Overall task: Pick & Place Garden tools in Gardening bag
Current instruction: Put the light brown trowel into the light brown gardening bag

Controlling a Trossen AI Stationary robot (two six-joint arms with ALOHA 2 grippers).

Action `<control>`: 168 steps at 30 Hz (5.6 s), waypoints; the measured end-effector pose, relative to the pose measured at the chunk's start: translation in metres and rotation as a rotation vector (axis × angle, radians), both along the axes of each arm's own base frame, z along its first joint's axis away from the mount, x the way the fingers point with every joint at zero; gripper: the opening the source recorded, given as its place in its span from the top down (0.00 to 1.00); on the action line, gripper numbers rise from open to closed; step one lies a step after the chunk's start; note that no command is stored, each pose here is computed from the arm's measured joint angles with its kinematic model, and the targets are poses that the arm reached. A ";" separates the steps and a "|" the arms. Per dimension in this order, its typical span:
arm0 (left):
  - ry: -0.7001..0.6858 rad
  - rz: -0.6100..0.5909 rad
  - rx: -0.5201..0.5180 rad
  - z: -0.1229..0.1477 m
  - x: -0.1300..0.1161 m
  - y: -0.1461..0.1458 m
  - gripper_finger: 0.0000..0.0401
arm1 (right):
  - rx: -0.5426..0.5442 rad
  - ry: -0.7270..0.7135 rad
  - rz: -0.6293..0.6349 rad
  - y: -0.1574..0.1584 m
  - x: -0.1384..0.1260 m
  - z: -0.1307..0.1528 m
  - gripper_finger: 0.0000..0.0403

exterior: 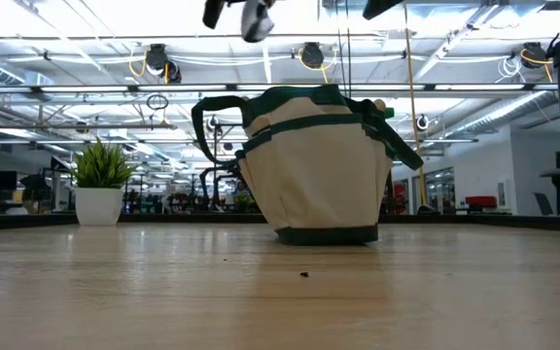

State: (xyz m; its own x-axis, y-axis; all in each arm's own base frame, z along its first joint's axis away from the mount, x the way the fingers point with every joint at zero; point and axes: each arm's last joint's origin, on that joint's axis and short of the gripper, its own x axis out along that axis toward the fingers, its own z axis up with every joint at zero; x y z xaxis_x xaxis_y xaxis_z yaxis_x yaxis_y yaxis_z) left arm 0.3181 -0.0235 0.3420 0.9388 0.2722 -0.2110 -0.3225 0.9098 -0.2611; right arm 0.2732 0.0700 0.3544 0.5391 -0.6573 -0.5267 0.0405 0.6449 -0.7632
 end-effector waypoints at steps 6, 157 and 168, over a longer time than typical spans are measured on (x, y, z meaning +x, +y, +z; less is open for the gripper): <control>-0.016 -0.006 0.097 -0.012 0.020 0.004 0.82 | 0.191 -0.080 -0.032 -0.005 -0.024 0.015 1.00; 0.293 -0.253 0.175 -0.031 0.112 0.082 0.72 | 0.921 -0.257 0.262 -0.027 -0.129 -0.030 1.00; 0.405 -0.227 0.147 -0.034 0.125 0.104 0.72 | 0.966 -0.357 0.387 -0.031 -0.145 -0.053 1.00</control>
State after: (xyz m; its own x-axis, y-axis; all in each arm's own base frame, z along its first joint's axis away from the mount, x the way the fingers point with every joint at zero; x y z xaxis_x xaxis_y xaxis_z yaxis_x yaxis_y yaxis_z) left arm 0.4430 0.0804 0.3085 0.8280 0.1248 -0.5467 -0.1613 0.9867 -0.0191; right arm 0.1279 0.0391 0.3017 0.8432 0.1943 -0.5012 -0.1752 0.9808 0.0854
